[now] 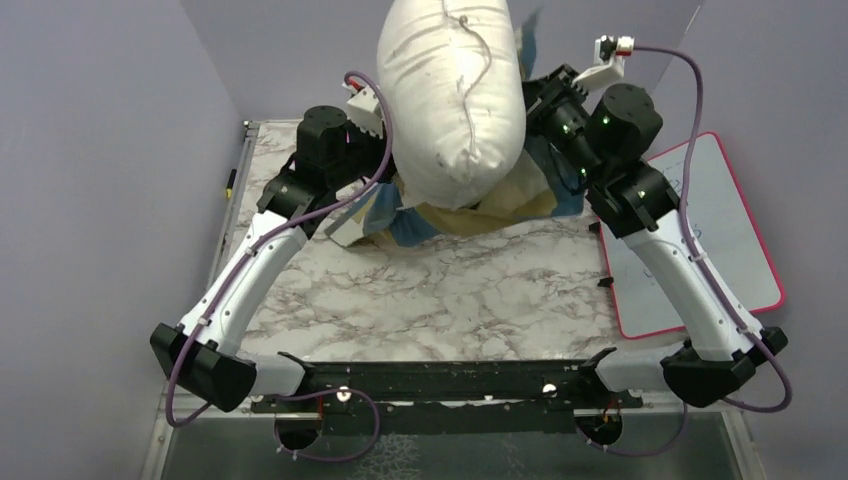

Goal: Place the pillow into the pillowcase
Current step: Stuff the pillow into the pillowcase.

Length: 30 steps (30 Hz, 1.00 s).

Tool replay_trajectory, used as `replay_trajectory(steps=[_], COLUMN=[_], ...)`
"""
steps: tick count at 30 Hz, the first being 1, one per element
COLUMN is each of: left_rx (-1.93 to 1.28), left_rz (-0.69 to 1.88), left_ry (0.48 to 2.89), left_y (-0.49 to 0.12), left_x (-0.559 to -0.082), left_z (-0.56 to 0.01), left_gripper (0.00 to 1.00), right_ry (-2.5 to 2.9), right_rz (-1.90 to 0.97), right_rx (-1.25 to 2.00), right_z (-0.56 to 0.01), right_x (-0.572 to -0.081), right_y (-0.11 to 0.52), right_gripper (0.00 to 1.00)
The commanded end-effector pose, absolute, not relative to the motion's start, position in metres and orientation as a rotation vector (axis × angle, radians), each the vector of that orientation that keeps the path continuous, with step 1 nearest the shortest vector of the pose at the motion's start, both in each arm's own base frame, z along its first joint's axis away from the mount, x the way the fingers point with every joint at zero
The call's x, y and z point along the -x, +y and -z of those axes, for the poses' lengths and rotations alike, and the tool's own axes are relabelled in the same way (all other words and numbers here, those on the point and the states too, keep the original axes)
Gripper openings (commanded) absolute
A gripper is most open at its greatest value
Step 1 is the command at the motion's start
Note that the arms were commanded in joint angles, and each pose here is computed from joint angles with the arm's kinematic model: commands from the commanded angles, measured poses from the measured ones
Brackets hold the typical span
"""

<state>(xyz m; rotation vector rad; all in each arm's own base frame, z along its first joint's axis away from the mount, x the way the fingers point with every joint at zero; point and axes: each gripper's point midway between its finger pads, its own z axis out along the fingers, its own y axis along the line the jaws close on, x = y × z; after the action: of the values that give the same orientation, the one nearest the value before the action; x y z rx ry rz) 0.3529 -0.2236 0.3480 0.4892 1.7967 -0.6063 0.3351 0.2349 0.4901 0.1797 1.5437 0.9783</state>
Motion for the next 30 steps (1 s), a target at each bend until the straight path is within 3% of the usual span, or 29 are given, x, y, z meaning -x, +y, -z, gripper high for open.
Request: replay_trajectory(steps=[1, 3, 5, 8, 12, 16, 19, 22, 25, 30], left_rx=[-0.451, -0.406, -0.366, -0.315, -0.354, -0.329, -0.363, -0.377, -0.489, -0.492], left_rz=[0.709, 0.636, 0.716, 0.989, 1.272, 1.043, 0.942, 0.94, 0.962, 0.686], left_ry=[1.699, 1.724, 1.718, 1.619, 1.311, 1.34, 1.471, 1.554, 1.563, 1.466], left_y=[-0.244, -0.234, -0.237, -0.248, -0.251, -0.251, -0.256, -0.26, -0.277, -0.25], left_x=[-0.364, -0.386, -0.38, -0.325, -0.262, -0.319, -0.346, -0.321, -0.282, -0.319], left_z=[-0.411, -0.41, -0.42, -0.453, -0.515, -0.541, -0.521, -0.481, -0.425, -0.385], left_gripper=[0.0, 0.0, 0.0, 0.0, 0.0, 0.0, 0.0, 0.0, 0.0, 0.0], right_ry=[1.628, 1.528, 1.421, 1.328, 1.424, 1.481, 1.43, 1.332, 1.302, 1.196], right_rz=[-0.961, -1.034, -1.006, -0.842, -0.806, -1.037, -0.968, -0.833, -0.883, -1.008], right_rx=[-0.007, 0.019, -0.014, -0.124, -0.158, -0.222, -0.285, -0.333, -0.303, -0.007], right_z=[-0.492, -0.524, -0.556, -0.568, -0.522, -0.481, -0.496, -0.535, -0.565, -0.597], right_x=[-0.333, -0.321, -0.321, -0.346, -0.371, -0.351, -0.367, -0.404, -0.437, -0.406], right_y=[0.256, 0.256, 0.244, 0.217, 0.225, 0.243, 0.231, 0.199, 0.186, 0.215], right_gripper=[0.0, 0.0, 0.0, 0.0, 0.0, 0.0, 0.0, 0.0, 0.0, 0.0])
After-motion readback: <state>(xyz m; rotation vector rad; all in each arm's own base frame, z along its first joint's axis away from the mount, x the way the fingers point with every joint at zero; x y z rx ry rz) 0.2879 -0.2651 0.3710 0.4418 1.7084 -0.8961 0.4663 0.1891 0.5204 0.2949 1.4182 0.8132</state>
